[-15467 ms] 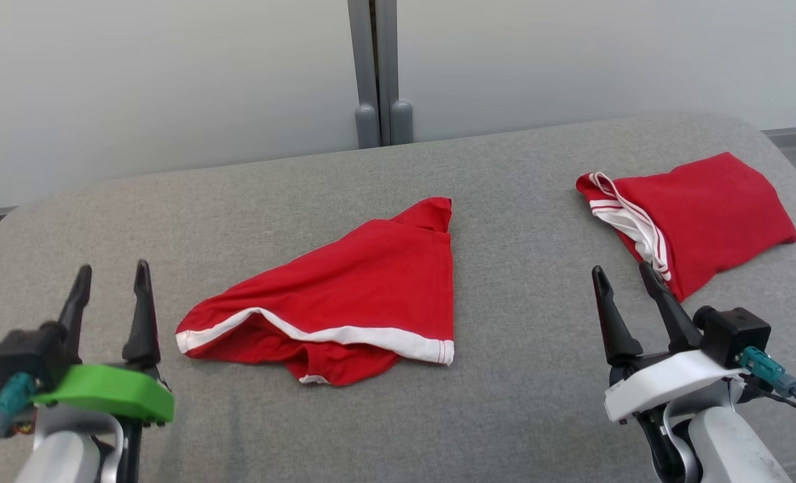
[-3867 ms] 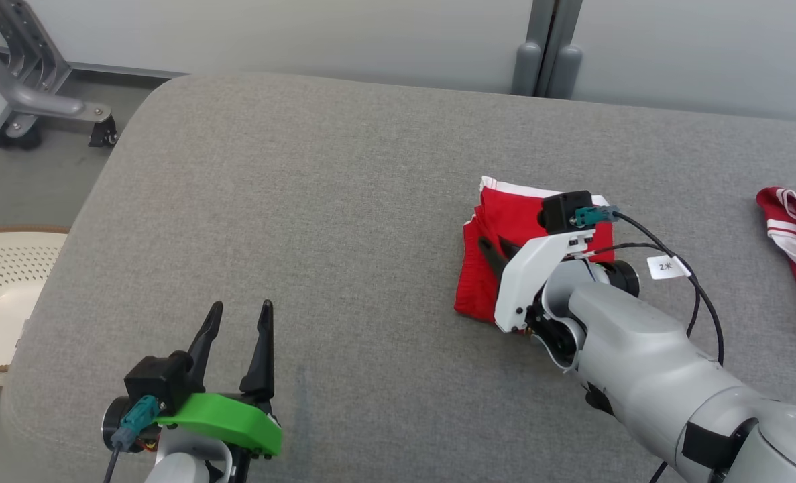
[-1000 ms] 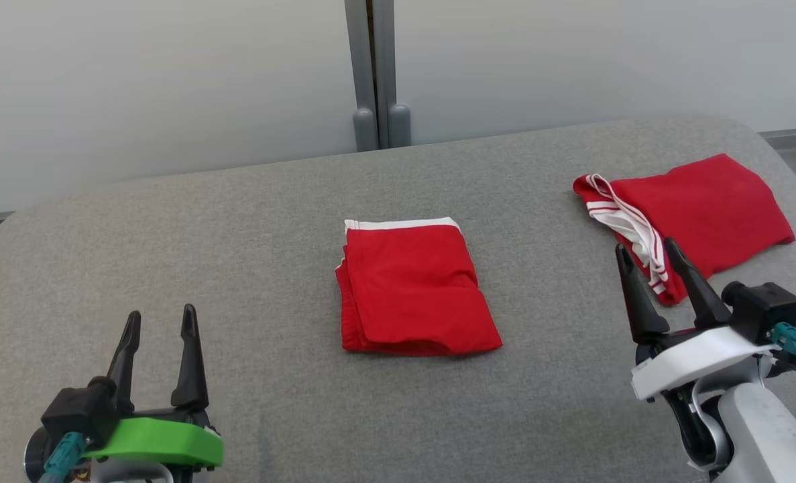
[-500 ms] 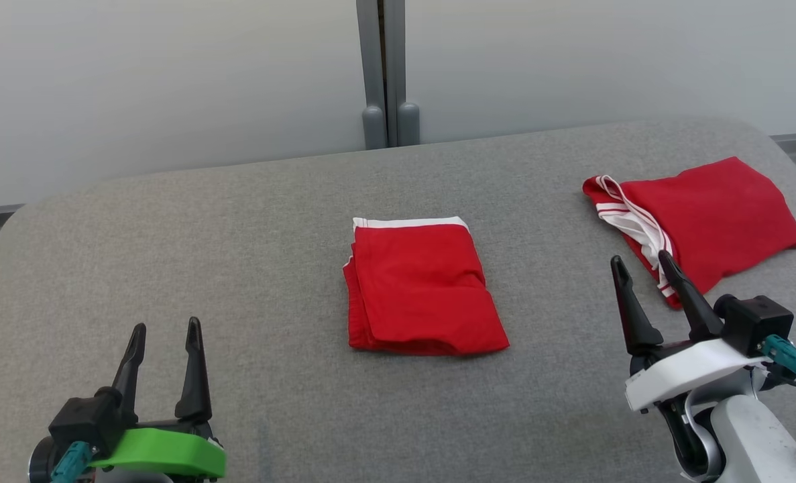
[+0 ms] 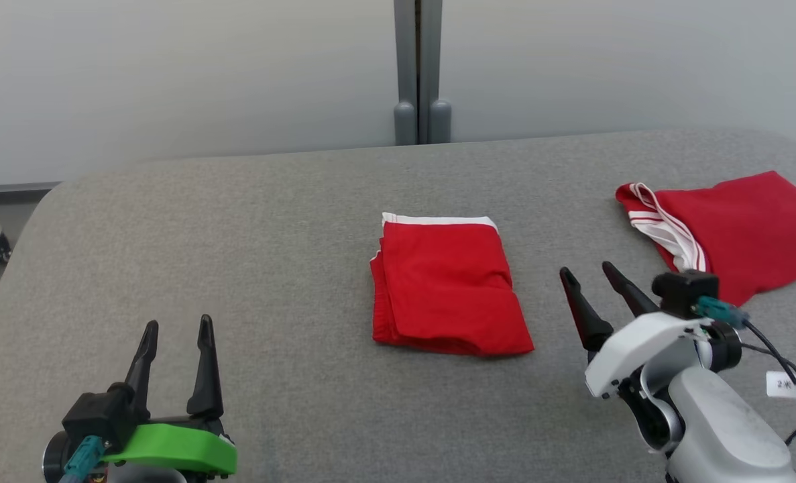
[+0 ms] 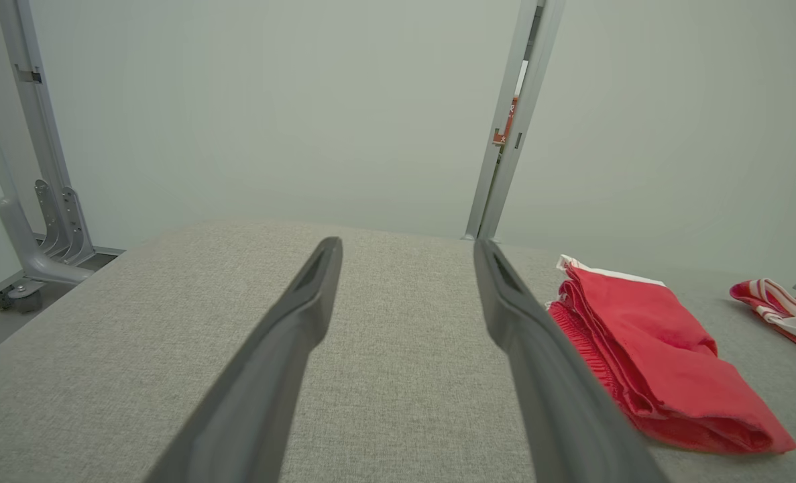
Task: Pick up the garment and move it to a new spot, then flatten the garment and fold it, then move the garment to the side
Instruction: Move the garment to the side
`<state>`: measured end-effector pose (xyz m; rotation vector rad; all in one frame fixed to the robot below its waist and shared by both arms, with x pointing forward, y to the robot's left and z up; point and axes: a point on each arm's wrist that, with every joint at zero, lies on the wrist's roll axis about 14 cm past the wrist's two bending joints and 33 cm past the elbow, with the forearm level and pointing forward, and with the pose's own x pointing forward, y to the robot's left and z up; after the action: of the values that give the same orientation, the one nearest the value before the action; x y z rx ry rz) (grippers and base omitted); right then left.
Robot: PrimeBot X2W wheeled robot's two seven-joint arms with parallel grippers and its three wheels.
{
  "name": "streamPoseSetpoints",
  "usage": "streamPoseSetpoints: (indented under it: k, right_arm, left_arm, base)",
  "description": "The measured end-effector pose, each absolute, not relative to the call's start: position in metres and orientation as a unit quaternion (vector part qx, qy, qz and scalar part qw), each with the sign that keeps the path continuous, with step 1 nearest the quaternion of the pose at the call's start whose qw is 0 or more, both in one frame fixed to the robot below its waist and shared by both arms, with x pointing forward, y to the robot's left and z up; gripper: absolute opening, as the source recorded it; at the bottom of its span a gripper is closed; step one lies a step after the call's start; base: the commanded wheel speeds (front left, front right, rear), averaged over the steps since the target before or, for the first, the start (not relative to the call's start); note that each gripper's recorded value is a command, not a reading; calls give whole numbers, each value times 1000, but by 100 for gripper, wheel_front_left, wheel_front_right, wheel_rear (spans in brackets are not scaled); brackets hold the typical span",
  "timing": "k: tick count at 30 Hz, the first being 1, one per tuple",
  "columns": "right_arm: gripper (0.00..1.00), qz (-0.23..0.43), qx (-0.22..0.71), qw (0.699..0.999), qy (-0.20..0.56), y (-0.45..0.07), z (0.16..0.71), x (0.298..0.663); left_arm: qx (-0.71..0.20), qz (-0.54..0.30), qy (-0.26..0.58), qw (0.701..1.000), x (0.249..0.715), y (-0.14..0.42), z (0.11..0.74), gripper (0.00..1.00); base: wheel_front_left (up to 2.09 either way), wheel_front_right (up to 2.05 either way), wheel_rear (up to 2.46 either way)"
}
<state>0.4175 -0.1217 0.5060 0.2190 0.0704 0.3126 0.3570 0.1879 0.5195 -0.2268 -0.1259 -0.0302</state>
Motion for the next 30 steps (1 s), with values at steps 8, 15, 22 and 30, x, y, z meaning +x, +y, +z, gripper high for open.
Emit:
streamPoseSetpoints:
  k: [8, 15, 22, 30]
  right_arm:
    - [100, 191, 106, 971, 92, -85, 503, 466]
    - [100, 189, 98, 961, 176, -70, 469, 499]
    - [100, 182, 93, 937, 285, -60, 416, 506]
    - [100, 199, 108, 895, 385, -35, 377, 490]
  left_arm:
    - [-113, 13, -57, 992, 353, 206, 514, 100]
    - [-108, 42, -44, 992, 352, 224, 506, 100]
    - [-105, 63, -31, 992, 353, 236, 497, 100]
    - [-100, 87, -12, 991, 347, 249, 485, 100]
  base:
    - [0, 0, 0]
    - [0, 0, 0]
    - [0, 0, 0]
    - [0, 0, 0]
